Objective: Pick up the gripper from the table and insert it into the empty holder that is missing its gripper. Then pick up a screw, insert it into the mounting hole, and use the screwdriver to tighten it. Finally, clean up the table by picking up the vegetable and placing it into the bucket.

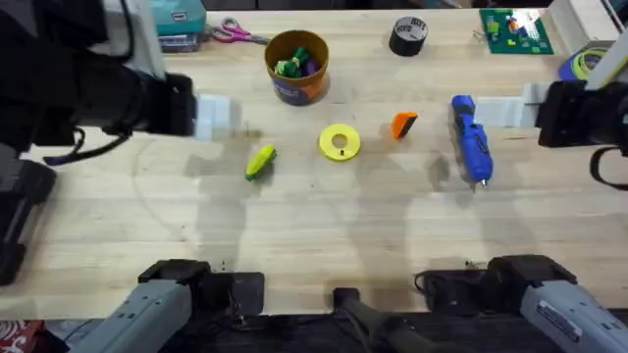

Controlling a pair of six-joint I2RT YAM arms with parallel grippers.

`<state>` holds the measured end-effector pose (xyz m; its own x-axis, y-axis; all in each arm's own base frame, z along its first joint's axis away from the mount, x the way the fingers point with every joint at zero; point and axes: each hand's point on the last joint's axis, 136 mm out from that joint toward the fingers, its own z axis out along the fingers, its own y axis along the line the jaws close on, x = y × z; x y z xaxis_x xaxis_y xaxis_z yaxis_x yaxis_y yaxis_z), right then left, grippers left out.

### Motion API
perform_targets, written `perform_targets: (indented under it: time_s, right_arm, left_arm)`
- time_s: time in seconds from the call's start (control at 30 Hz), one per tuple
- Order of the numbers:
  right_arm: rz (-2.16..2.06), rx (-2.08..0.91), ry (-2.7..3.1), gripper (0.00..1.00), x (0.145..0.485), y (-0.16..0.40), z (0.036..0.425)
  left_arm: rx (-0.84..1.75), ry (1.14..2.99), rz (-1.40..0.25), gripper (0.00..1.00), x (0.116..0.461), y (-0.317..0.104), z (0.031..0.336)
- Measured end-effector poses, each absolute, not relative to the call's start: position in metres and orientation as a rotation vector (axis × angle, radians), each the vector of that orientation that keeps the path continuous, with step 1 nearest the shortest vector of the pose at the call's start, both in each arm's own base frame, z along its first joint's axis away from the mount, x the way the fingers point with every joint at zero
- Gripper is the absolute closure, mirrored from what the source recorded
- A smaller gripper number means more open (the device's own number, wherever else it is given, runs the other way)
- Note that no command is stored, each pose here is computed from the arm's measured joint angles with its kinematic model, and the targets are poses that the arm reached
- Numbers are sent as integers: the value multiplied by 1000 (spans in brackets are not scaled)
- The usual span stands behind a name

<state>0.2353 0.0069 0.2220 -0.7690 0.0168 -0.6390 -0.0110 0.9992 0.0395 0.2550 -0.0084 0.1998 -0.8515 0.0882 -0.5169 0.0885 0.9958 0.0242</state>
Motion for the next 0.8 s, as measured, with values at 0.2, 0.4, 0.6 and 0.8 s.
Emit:
perform_targets:
  time_s: [0.2,0.4,0.6,0.8]
  right_arm:
    - [53,4,2447,4,235,7,222]
    - [53,4,2447,4,235,7,222]
    - [53,4,2445,4,236,7,223]
    - [53,4,2445,5,236,7,223]
  left_arm:
    - [453,2733,-35,15,230,-49,174]
    - [668,2855,-30,16,229,-75,139]
    - [736,2915,-19,15,246,-82,109]
    - [810,2979,-8,26,259,-86,74]
